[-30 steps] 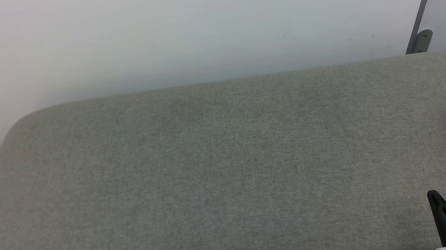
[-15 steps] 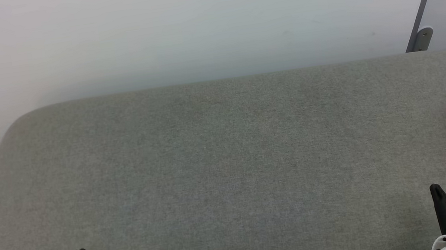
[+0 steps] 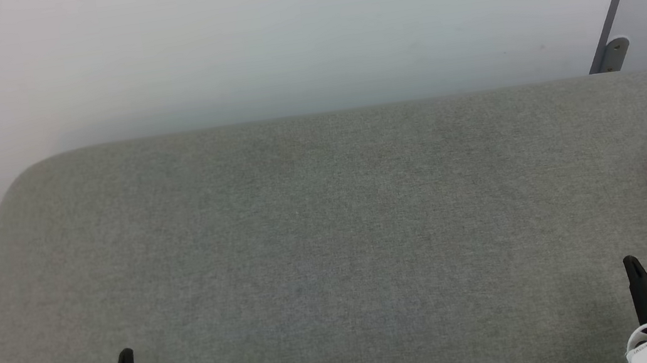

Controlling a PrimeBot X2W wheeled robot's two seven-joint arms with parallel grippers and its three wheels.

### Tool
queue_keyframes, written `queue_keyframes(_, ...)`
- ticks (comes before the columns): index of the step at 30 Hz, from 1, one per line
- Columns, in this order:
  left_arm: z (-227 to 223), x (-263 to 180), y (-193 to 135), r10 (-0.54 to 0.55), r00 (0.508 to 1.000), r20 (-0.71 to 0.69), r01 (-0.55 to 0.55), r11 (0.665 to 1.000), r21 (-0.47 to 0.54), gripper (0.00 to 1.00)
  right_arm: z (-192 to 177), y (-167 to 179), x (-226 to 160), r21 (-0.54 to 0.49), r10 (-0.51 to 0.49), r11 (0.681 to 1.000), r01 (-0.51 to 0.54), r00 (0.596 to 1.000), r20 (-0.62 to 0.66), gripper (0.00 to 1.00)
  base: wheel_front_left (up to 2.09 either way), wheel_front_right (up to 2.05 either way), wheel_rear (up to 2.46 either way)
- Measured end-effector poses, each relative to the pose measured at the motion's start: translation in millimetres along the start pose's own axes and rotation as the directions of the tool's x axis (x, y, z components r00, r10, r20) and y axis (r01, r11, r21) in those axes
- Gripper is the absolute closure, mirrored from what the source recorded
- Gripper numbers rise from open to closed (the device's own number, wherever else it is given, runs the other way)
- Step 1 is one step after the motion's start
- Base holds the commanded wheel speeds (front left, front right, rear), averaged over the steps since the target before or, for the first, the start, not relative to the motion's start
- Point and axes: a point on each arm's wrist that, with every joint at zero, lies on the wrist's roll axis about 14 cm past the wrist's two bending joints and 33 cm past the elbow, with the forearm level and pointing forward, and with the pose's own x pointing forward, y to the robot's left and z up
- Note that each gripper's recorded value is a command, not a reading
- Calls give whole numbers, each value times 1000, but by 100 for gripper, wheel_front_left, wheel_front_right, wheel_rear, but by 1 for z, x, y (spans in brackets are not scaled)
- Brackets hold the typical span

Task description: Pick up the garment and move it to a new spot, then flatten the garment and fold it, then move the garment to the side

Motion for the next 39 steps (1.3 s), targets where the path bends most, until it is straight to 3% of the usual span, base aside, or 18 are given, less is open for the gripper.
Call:
queue_keyframes(16, -5, 8, -9, -4, 1000, -13, 2, 981, -195, 100, 0, 2, 5, 219, -10, 976, 12, 1000, -9, 100, 0, 0, 0)
queue_keyframes(39, -10, 18, -23, -30, 999, -27, 16, 908, -418, 100, 1, 7, 13, 472, -1, 881, 7, 1000, -11, 100, 0, 0, 0)
